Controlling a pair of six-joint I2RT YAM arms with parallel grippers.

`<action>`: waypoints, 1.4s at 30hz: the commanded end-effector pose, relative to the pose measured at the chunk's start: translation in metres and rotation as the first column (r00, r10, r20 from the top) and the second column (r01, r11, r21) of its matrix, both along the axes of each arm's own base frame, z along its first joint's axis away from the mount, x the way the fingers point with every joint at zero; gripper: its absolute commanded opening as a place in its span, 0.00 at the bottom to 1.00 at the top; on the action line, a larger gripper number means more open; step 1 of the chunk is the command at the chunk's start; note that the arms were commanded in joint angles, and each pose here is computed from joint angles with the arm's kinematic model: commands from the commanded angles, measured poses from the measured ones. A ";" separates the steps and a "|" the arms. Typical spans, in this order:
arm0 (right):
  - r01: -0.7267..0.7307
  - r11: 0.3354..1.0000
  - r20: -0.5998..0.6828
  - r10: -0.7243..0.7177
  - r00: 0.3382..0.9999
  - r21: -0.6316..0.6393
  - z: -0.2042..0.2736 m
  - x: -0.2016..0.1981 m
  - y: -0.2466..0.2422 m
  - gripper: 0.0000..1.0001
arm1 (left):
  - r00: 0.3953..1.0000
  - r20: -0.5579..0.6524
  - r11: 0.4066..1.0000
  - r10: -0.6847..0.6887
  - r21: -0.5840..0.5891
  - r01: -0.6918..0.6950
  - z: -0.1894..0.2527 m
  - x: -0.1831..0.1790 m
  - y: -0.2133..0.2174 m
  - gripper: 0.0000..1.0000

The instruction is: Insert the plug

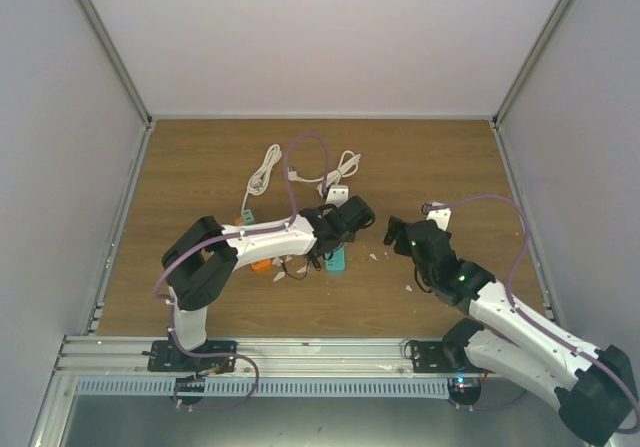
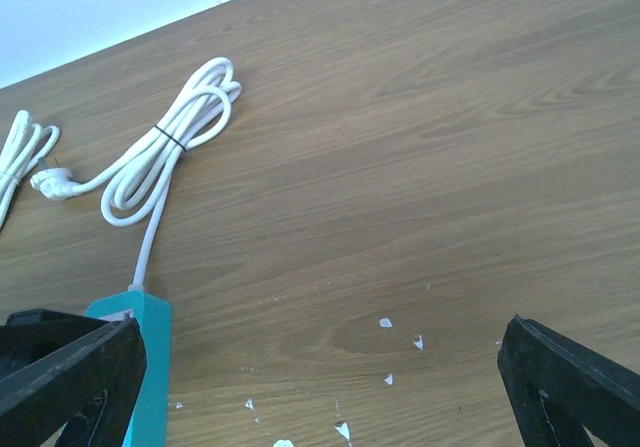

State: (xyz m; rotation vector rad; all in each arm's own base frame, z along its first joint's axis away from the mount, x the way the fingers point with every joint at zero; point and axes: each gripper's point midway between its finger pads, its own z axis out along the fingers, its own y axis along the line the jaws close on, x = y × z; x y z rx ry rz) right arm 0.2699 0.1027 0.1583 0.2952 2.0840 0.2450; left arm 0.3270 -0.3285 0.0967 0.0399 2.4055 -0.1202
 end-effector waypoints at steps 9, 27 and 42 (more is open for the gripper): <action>0.000 1.000 0.009 0.000 1.000 -0.008 -0.002 0.001 -0.002 0.99 | 0.998 0.051 1.000 0.024 0.002 -0.024 0.008 0.021 -0.008 0.00; -0.010 1.000 0.006 0.010 1.000 -0.010 -0.003 0.002 0.000 1.00 | 0.997 0.014 0.997 0.079 0.008 -0.079 -0.005 0.027 0.007 0.00; -0.003 1.000 0.005 0.003 1.000 -0.015 -0.004 0.002 -0.002 1.00 | 0.998 -0.035 0.999 0.051 -0.015 -0.052 -0.008 0.008 0.010 0.00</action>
